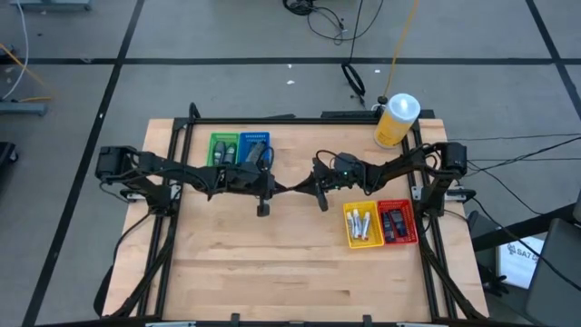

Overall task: Pick & Place Travel size toiletries
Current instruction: Put the black comb into the blue bin

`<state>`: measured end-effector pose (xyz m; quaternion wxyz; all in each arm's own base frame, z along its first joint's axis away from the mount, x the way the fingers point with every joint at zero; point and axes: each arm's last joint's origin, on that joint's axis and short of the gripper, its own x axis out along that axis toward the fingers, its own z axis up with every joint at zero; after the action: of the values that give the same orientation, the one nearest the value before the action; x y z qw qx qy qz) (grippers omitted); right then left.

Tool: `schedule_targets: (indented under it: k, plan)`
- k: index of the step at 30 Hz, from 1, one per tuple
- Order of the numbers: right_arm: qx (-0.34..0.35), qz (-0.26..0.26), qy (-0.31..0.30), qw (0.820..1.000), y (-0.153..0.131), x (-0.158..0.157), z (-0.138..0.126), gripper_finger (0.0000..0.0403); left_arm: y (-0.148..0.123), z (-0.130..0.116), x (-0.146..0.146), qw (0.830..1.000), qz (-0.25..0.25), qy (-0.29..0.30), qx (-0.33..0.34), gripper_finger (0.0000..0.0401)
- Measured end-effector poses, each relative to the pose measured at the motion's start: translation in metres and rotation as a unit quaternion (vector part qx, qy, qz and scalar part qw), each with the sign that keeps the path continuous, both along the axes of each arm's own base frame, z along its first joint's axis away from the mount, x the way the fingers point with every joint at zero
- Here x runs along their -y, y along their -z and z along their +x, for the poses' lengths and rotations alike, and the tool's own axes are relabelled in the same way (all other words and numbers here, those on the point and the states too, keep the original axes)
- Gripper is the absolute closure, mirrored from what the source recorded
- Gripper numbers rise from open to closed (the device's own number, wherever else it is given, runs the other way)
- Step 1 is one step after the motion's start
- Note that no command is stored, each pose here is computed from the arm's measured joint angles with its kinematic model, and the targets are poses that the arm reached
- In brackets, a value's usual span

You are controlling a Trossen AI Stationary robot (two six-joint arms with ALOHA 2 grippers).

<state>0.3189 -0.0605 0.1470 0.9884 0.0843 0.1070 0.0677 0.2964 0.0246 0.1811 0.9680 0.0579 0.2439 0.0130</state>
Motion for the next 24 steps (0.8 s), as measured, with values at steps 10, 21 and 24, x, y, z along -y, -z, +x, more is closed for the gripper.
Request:
schedule_targets:
  k: [10, 21, 24]
  plan:
    - [0.015, 0.004, 0.082, 0.997, -0.014, 0.009, -0.016, 0.0262, -0.022, -0.031, -0.011, 0.947, 0.064, -0.313, -0.021, 0.0395]
    - [0.049, -0.006, 0.08, 0.996, -0.033, 0.003, -0.036, 0.0238, 0.003, -0.068, -0.104, 0.876, -0.173, -0.443, -0.086, 0.0399]
    - [0.051, -0.005, 0.079, 0.996, -0.034, 0.001, -0.04, 0.0242, 0.006, -0.075, -0.117, 0.86, -0.212, -0.457, -0.08, 0.0392]
